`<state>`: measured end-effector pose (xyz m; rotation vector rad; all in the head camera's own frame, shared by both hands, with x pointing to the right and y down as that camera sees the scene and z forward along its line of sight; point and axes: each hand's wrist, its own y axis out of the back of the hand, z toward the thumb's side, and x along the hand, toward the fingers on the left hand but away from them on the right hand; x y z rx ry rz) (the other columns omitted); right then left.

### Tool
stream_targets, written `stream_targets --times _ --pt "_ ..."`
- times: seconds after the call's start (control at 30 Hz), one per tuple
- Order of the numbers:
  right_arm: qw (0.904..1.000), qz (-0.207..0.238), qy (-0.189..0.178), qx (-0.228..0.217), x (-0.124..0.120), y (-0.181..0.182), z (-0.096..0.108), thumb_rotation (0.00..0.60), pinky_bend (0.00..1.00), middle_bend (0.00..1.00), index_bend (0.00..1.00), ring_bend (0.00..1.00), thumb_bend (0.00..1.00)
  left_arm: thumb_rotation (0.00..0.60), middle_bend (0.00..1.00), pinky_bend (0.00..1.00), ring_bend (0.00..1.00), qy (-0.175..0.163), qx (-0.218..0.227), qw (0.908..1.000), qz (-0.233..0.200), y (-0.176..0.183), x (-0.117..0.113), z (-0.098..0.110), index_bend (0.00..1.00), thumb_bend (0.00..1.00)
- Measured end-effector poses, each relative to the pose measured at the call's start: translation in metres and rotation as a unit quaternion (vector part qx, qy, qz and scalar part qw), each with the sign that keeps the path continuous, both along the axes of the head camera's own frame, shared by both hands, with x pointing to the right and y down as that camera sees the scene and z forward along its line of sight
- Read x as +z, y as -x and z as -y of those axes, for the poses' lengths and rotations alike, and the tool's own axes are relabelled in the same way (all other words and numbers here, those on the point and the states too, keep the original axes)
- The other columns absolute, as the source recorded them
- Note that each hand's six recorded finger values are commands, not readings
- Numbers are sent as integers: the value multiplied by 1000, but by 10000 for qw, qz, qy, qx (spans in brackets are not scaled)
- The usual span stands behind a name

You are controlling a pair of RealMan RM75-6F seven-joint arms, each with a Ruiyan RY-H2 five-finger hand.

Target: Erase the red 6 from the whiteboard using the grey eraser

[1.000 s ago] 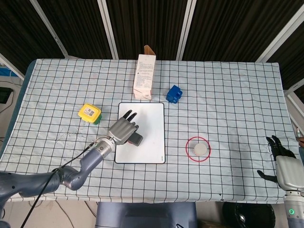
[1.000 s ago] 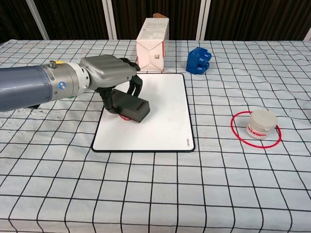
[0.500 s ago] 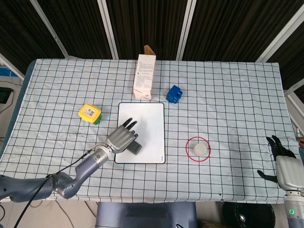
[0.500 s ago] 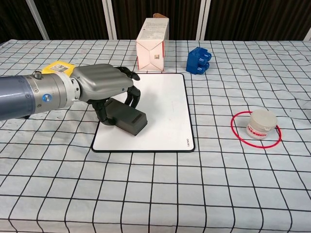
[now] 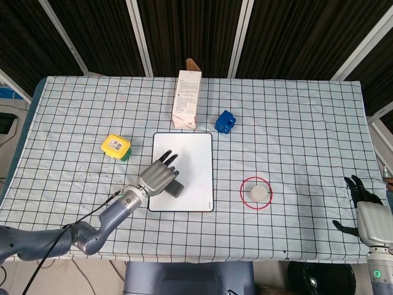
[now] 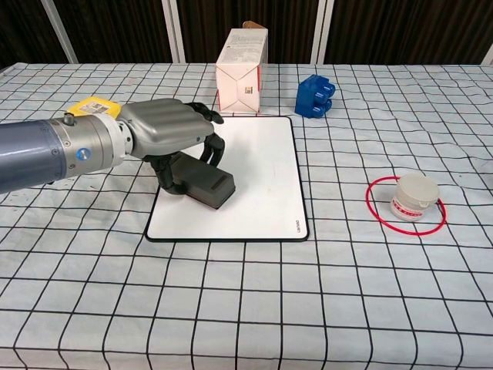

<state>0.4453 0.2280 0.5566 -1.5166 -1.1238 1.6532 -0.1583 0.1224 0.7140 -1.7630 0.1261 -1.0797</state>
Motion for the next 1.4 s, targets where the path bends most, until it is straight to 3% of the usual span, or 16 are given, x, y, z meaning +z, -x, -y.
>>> stream_targets --times 0.47,0.63,1.0,1.2,1.4 --pt "10000 14 11 4 -1 -1 -1 600 265 84 100 243 0 600 444 0 0 -373 -191 9989 210 7 20 33 443 217" --pt "10000 16 14 0 0 0 -1 600 265 84 100 243 0 600 446 0 0 -366 -355 9986 117 9 20 40 445 217" --pt "10000 -2 21 11 0 -1 -1 600 266 84 99 243 0 600 447 0 0 -468 -391 9976 -320 8 -14 39 439 217" --pt "10000 -16 7 8 -1 0 -1 600 265 84 100 243 0 600 449 0 0 -560 -343 9975 -256 29 -38 36 436 217" --pt "10000 -20 -3 29 -1 -1 -1 600 266 84 100 243 0 600 449 0 0 -443 -364 9980 -274 53 -70 22 436 217"
